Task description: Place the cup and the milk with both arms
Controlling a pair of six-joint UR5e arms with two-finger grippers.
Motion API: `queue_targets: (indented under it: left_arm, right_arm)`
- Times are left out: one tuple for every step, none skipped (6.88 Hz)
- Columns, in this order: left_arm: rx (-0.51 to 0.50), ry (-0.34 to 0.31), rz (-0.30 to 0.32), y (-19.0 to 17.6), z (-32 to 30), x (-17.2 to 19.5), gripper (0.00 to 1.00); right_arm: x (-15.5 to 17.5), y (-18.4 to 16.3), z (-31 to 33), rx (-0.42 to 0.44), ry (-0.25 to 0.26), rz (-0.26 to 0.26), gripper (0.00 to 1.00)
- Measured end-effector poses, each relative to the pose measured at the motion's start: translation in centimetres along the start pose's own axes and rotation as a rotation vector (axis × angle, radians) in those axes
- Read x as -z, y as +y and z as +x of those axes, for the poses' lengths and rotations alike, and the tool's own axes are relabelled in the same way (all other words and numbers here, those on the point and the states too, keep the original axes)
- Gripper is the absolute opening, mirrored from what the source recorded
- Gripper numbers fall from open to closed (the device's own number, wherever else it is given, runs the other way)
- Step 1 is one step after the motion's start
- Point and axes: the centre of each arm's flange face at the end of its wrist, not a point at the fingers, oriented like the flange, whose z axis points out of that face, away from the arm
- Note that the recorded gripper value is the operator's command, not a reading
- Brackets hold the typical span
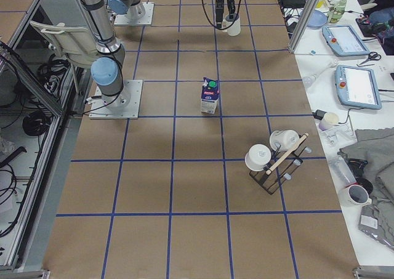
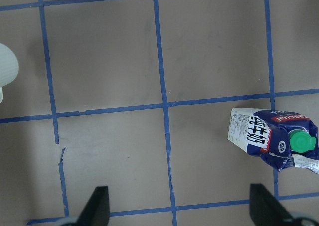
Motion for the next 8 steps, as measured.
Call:
queue_targets:
  left_arm:
    - [-0.003, 0.002, -0.006, -0.4, 1.3, -1.3, 0.0]
    - [-0.009, 0.0, -0.013, -0.5, 2.2, -2.5, 0.0]
    - [-0.015, -0.004, -0.023, -0.5, 2.7, -4.1, 0.0]
    - [-0.023, -0.009, -0.034, -0.6, 3.0, -5.8, 0.0]
    - [-0.028, -0.015, -0.05, -0.5, 3.0, -7.3, 0.07]
    - [-0.028, -0.02, -0.062, -0.4, 3.0, -8.3, 0.4]
    - [-0.027, -0.021, -0.065, -0.4, 3.0, -8.6, 0.99]
    - [-0.03, -0.02, -0.063, -0.4, 3.1, -8.5, 1.0]
  right_arm:
    - [0.0, 0.0, 0.0, 0.0, 0.0, 0.0, 1.0]
    - [0.0, 0.0, 0.0, 0.0, 0.0, 0.0, 1.0]
    - [0.0, 0.0, 0.0, 0.0, 0.0, 0.0, 1.0]
    - [0.0, 0.0, 0.0, 0.0, 0.0, 0.001, 1.0]
    - [0.0, 0.0, 0.0, 0.001, 0.0, 0.001, 1.0]
    - [0.1, 0.0, -0.1, 0.001, -0.001, 0.003, 1.0]
    - [0.1, 0.0, -0.2, 0.002, -0.001, 0.004, 1.0]
    - [0.2, 0.0, -0.2, 0.002, -0.001, 0.005, 1.0]
